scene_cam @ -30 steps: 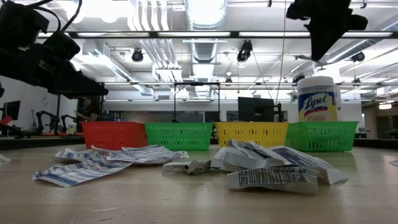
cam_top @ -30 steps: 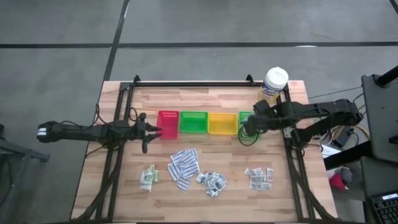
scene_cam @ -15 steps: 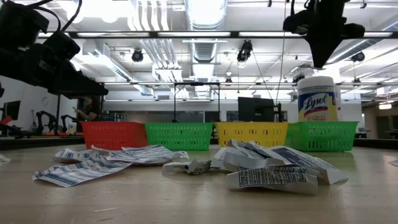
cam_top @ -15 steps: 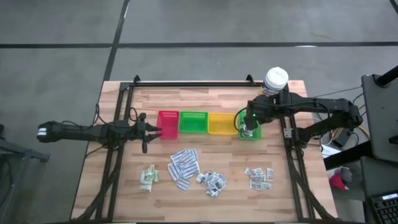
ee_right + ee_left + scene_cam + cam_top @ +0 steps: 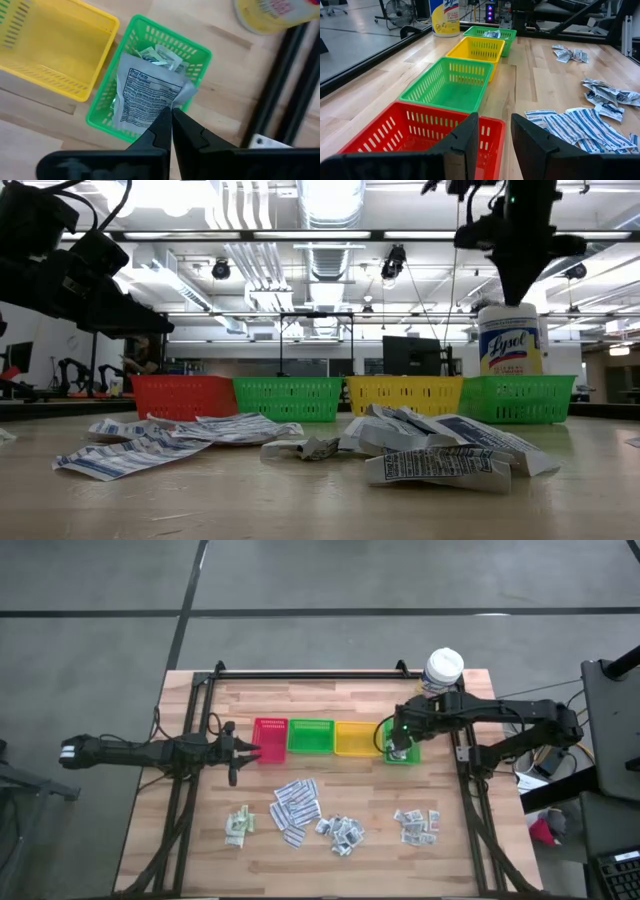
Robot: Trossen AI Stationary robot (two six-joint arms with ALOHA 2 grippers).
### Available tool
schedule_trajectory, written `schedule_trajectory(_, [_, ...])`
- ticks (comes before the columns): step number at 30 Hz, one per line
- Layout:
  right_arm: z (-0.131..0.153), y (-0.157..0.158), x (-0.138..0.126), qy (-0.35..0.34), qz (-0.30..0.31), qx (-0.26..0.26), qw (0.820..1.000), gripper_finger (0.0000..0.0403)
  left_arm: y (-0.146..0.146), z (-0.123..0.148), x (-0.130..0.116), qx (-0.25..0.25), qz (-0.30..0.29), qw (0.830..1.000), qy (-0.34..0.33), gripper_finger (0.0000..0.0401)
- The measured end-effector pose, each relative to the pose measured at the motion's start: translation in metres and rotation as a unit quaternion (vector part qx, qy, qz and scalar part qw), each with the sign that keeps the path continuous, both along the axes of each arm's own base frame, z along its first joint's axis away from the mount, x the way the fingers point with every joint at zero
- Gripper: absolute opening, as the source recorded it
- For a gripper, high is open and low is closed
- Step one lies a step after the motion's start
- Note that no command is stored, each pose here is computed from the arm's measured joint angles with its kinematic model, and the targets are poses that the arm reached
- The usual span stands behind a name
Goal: Pick & Place First Aid Supplies
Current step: Put the blue alcohol pad into the right green bin
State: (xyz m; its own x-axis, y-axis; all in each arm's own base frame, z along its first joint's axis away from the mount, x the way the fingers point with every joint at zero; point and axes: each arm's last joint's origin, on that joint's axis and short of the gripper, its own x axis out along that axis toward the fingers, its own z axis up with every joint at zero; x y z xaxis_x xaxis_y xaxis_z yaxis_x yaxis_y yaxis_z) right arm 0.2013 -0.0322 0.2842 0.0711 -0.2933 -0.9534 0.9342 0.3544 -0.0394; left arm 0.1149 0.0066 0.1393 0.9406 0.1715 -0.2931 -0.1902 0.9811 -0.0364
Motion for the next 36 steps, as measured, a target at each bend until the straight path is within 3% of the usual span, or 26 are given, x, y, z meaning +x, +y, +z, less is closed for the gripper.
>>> schedule_trajectory(11, [-0.053,-0.01,-0.003,-0.001,-0.016,0.034,0.999,0.0008,0.0,0.0,0.0,0.0,0.0,1.0,0.0,0.0113])
schedule_trajectory(20, [-0.083,-0.016,-0.002,-0.045,-0.025,0.058,0.997,0.0008,0.0,0.0,0.0,0.0,0.0,1.0,0.0,0.0113])
schedule_trajectory(36, [-0.087,-0.017,-0.005,-0.032,-0.003,0.054,0.998,0.0008,0.0,0.0,0.0,0.0,0.0,1.0,0.0,0.0113])
